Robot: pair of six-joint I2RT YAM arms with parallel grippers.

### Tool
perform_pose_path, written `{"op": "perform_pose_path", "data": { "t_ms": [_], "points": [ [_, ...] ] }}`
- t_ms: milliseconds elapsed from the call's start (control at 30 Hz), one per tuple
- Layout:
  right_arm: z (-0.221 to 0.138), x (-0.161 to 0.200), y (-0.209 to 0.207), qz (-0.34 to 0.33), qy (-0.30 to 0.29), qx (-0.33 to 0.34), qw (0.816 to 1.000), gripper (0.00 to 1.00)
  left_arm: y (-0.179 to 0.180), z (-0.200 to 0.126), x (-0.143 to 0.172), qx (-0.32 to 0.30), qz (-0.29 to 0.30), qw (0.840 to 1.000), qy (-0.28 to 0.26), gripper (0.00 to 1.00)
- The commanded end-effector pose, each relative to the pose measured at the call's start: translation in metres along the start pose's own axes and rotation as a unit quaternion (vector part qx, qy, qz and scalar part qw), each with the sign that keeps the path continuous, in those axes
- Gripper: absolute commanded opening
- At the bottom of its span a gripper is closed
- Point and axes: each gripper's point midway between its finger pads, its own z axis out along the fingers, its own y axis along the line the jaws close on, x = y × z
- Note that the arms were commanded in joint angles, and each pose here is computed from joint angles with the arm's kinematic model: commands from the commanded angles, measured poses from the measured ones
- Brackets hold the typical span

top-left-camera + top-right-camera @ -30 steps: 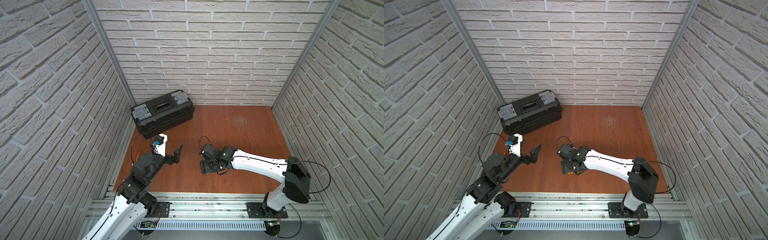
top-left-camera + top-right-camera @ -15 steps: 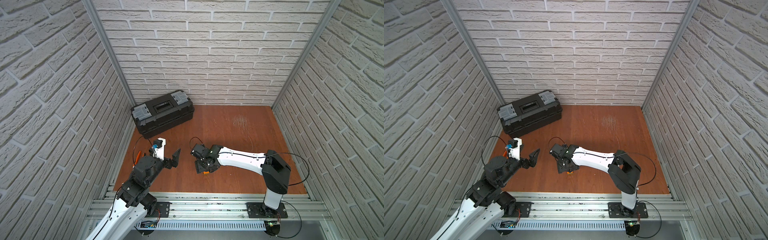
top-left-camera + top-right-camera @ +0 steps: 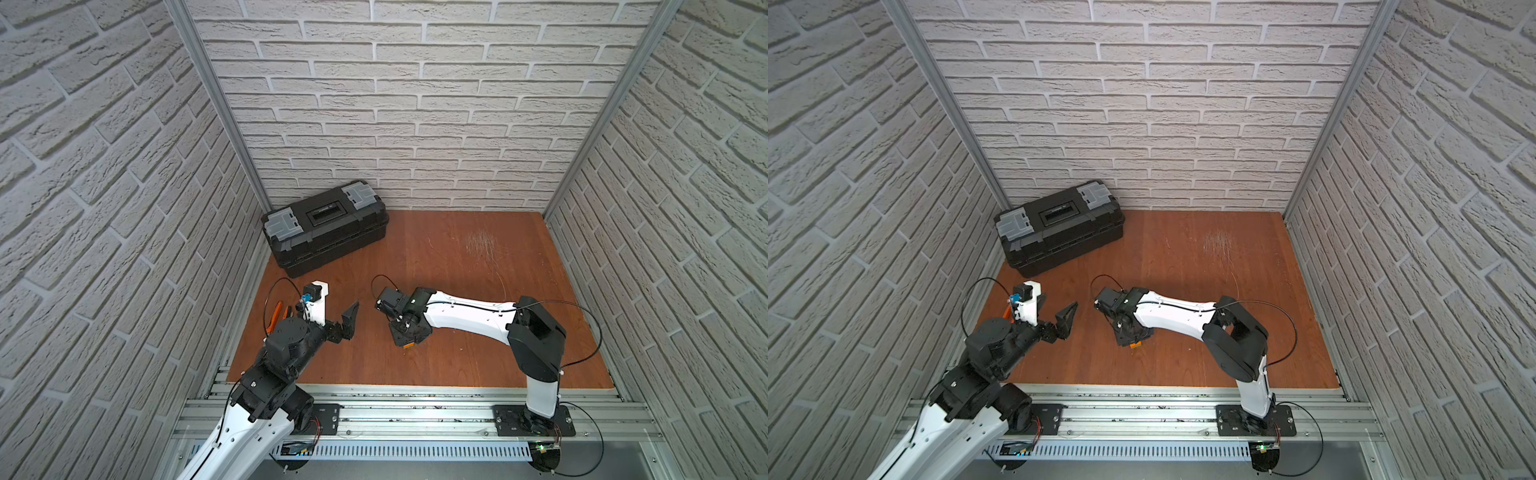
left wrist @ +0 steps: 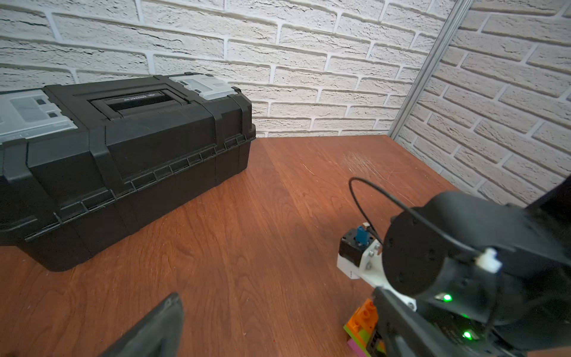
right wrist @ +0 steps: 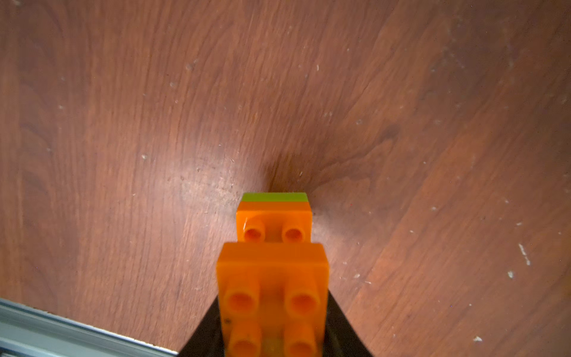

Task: Assemble a carrot with lego
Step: Adjust the lego brick at the center of the board.

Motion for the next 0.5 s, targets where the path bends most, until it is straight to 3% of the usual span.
{"op": "perform_pose_path", "data": {
  "t_ms": [0,233,467],
  "points": [
    [-0.002,0.001,0.004,-0.046,0.011,-0.009,0.999,0.37,0.000,-0.002,0.000,0.000,-0.006,1.000,-0.007,0.98],
    [-0.006,0.004,0.005,-0.156,0.026,-0.019,0.987,0.21,-0.001,-0.003,0.003,0.005,-0.003,1.000,0.000,0.98],
    [-0.030,0.018,-0.006,-0.293,0.040,-0.024,0.955,0.06,-0.008,-0.004,0.002,0.025,0.013,1.000,-0.006,0.98]
  ]
}}
